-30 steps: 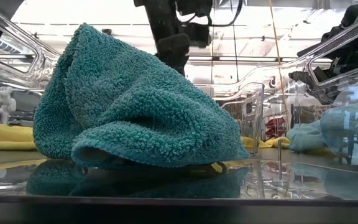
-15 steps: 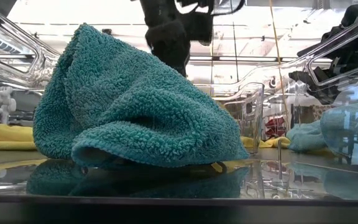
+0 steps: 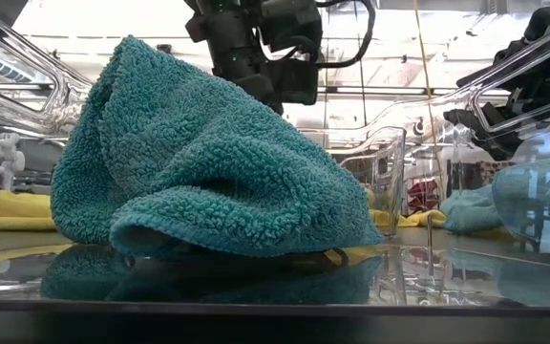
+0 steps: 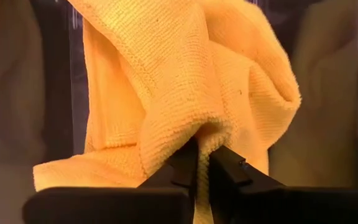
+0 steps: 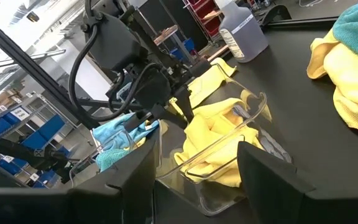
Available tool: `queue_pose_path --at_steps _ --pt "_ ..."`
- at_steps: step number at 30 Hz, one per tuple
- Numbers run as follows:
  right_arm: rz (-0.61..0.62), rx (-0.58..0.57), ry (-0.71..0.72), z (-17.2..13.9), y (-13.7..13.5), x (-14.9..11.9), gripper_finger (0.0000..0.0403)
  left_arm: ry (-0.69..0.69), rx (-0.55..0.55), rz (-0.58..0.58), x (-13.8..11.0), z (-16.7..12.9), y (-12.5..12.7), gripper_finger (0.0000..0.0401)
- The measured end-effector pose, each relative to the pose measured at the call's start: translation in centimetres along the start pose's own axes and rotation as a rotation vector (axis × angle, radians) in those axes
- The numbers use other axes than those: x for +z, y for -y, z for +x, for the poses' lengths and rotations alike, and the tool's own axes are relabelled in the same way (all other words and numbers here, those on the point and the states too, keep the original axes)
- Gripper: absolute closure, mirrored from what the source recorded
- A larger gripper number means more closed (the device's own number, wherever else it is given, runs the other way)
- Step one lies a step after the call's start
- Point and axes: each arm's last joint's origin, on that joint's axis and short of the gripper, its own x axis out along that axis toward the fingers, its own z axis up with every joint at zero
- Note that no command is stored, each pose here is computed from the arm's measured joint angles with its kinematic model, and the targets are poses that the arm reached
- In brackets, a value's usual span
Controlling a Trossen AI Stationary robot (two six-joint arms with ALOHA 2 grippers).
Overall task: Sort microfiber towel by color & place in baskets
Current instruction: Put the yellow microfiber cloth into the top transparent bin, then put the blue microfiber cloth into the bottom transparent bin
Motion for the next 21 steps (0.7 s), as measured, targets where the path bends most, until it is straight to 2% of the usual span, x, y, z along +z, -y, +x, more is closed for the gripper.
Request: queue_pose_path --at_steps 4,11,15,21 --pt "0.0 -0.001 0.0 0.0 0.0 0.0 0.0188 0.0 0.0 -0.011 0.0 0.0 0.0 0.0344" --pt "0.0 0.0 0.0 0.0 0.0 0.0 0.0188 0.01 -0.001 -0.01 1.1 -1.5 0.1 0.0267" --pt "0.0 0.0 0.0 0.0 0.0 0.0 0.0188 0.019 -0.004 -0.001 2.1 -3.7 0.4 0.0234" --pt "0.0 -0.001 0.0 0.0 0.0 0.0 0.0188 0.084 0.049 0.025 3.1 -8.8 1.3 0.0228"
